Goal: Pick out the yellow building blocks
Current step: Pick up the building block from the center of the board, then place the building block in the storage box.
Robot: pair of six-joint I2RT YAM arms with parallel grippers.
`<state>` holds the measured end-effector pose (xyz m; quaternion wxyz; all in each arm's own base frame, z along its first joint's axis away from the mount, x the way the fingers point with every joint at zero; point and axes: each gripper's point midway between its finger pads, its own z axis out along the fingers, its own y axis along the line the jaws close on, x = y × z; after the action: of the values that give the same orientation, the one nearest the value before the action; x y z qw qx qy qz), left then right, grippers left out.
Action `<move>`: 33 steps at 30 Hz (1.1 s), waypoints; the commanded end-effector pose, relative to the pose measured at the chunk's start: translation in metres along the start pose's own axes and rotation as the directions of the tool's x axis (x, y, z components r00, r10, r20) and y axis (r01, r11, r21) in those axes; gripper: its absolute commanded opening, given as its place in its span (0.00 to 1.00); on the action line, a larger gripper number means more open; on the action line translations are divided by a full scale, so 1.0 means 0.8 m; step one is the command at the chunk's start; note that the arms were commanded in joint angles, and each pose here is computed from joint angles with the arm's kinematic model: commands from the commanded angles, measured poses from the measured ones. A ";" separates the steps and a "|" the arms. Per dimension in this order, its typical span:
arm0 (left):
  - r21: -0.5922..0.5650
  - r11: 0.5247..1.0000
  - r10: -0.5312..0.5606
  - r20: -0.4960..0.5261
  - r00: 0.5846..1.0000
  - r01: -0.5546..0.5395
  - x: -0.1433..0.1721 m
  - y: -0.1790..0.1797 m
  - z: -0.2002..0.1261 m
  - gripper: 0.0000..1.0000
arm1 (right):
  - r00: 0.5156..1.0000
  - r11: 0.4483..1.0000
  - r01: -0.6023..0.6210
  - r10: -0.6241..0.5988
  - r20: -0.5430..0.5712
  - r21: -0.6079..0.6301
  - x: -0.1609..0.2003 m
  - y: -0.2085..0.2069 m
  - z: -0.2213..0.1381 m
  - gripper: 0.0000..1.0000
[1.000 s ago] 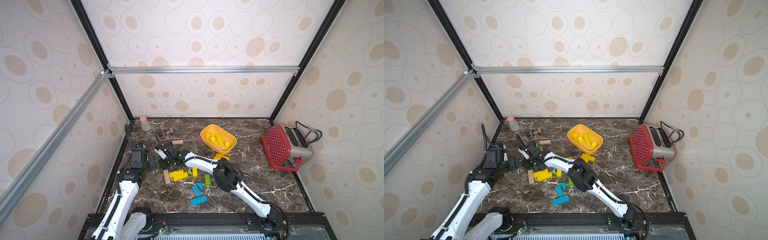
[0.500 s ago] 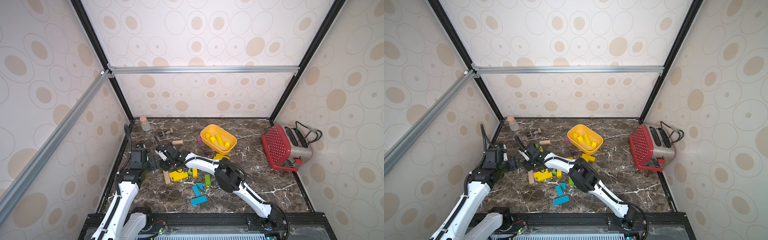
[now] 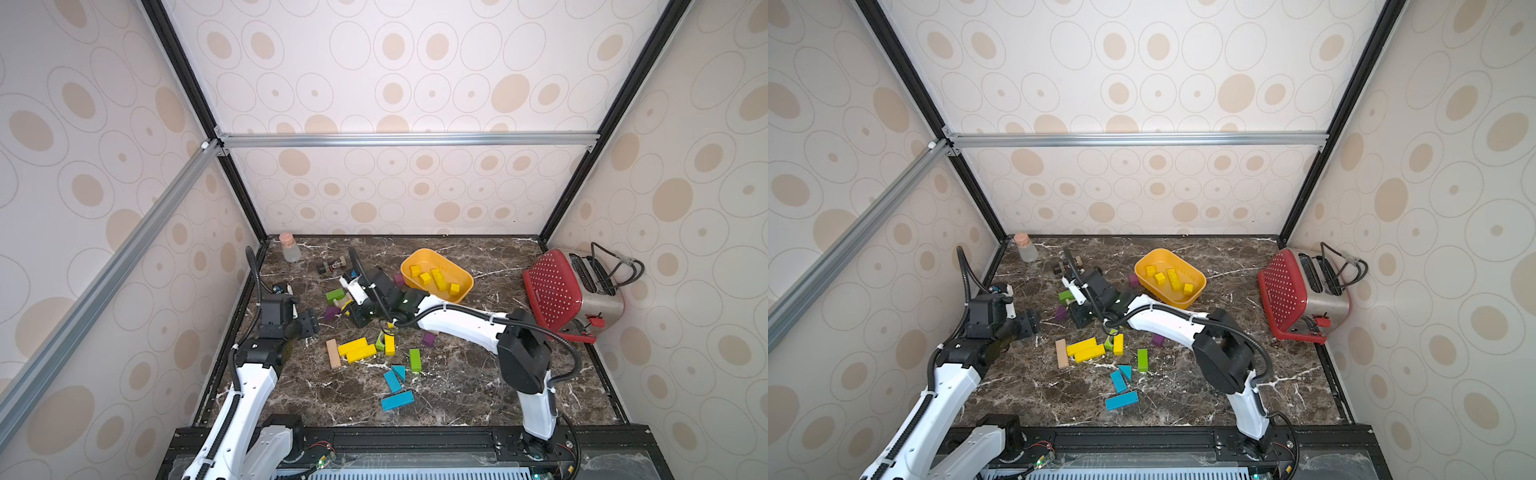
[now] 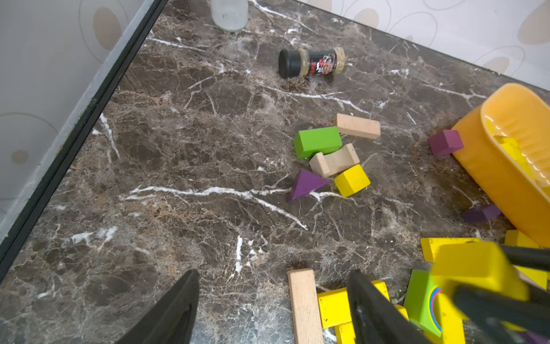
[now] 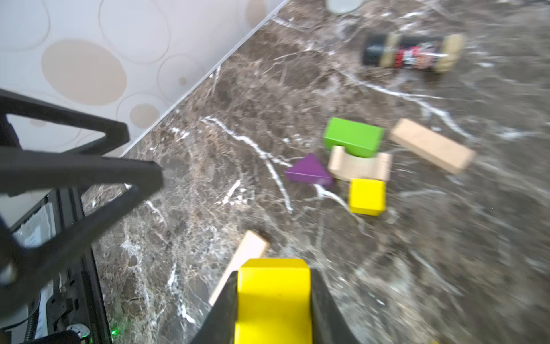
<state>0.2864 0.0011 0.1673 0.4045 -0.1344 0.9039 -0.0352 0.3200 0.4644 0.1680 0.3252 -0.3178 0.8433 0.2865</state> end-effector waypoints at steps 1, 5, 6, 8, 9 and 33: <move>0.038 0.999 -0.029 0.054 0.998 0.027 -0.030 -0.015 0.001 0.76 | 0.998 0.995 -0.061 0.060 0.013 0.084 0.000 -0.057 -0.031 0.18; 0.047 0.999 0.019 0.067 0.998 -0.022 -0.054 -0.040 0.017 0.76 | 0.995 0.977 -0.098 0.096 0.018 0.187 0.004 -0.123 -0.070 0.18; 0.049 0.998 0.044 0.068 0.997 -0.047 -0.060 -0.050 0.022 0.76 | 0.994 0.969 -0.109 0.108 0.018 0.220 0.006 -0.141 -0.079 0.18; 0.069 0.995 0.073 0.063 0.995 -0.078 -0.071 -0.072 0.033 0.76 | 0.990 0.952 -0.138 0.139 0.017 0.272 0.010 -0.173 -0.095 0.18; 0.087 0.993 0.071 0.058 0.996 -0.075 -0.077 -0.081 0.039 0.76 | 0.987 0.943 -0.157 0.158 0.020 0.294 0.013 -0.187 -0.102 0.18; 0.649 0.582 0.505 0.184 0.844 -0.490 -0.032 -0.358 0.058 0.74 | 0.889 0.759 -0.445 0.439 0.132 0.475 0.064 -0.416 -0.101 0.18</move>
<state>0.4000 -0.2358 0.1833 0.3866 0.2088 0.8728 -0.2126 0.4860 0.1890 0.0854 0.3178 -0.0342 0.9392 0.1253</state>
